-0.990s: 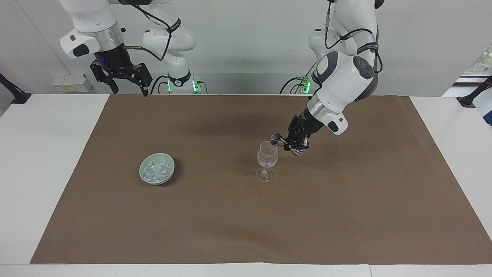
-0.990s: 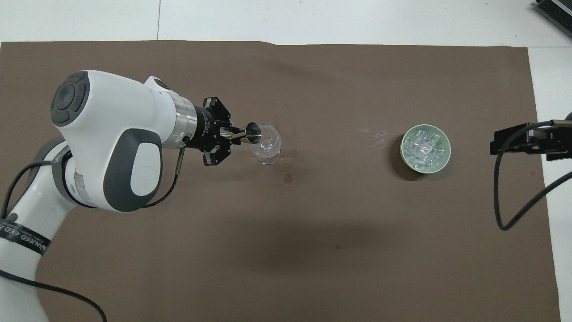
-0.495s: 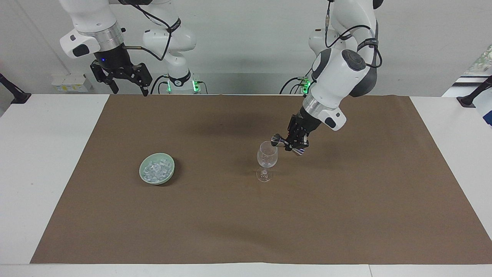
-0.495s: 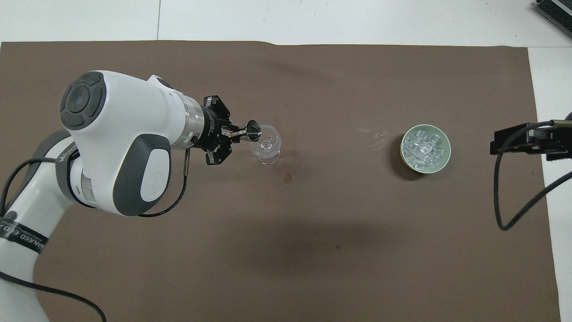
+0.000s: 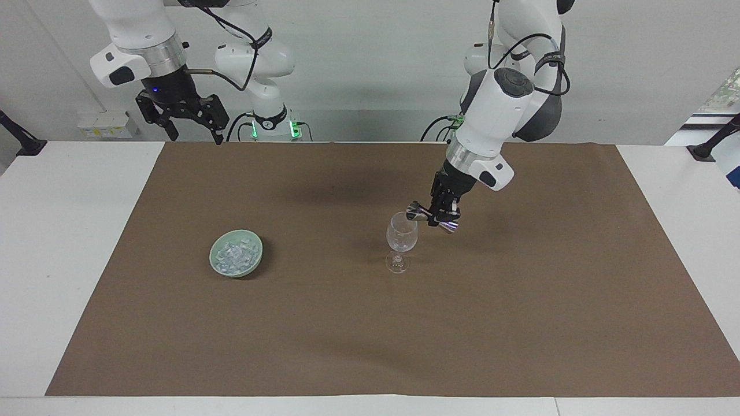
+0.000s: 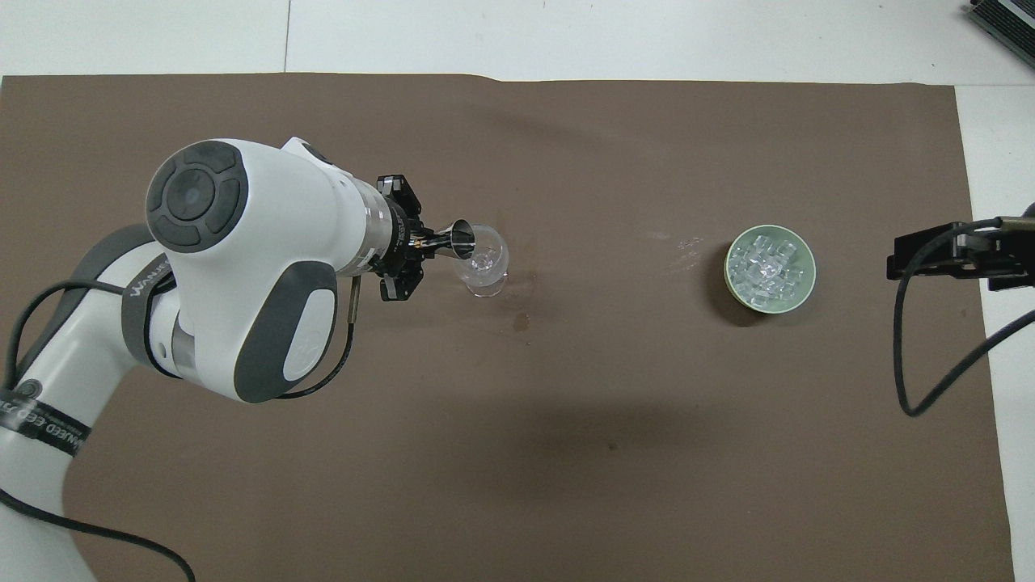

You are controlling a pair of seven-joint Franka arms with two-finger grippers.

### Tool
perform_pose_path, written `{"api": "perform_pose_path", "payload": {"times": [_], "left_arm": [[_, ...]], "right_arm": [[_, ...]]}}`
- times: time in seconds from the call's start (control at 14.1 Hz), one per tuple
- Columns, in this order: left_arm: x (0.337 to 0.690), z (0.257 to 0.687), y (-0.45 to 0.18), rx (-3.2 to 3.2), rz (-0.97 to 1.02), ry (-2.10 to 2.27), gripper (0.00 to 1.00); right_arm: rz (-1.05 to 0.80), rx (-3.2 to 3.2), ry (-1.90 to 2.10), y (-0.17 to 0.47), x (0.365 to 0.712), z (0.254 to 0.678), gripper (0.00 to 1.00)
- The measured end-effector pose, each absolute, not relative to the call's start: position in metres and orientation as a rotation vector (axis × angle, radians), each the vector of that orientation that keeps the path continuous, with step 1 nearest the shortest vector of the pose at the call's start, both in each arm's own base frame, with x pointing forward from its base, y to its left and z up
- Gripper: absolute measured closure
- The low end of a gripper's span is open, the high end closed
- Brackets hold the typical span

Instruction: Pour wine and add ice with both arms

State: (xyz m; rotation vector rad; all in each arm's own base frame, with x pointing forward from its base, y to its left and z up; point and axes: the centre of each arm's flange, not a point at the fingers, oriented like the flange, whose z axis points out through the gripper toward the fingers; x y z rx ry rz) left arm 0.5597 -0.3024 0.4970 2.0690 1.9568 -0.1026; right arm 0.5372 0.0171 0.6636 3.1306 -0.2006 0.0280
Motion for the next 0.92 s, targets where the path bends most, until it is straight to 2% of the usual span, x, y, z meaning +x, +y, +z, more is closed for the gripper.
{"api": "perform_pose_path", "payload": {"times": [0.92], "left_arm": [[0.558, 0.504, -0.317, 2.155, 0.056, 1.947, 0.76]], "right_arm": [[0.028, 3.131, -0.201, 0.017, 0.537, 0.664, 0.0]]}}
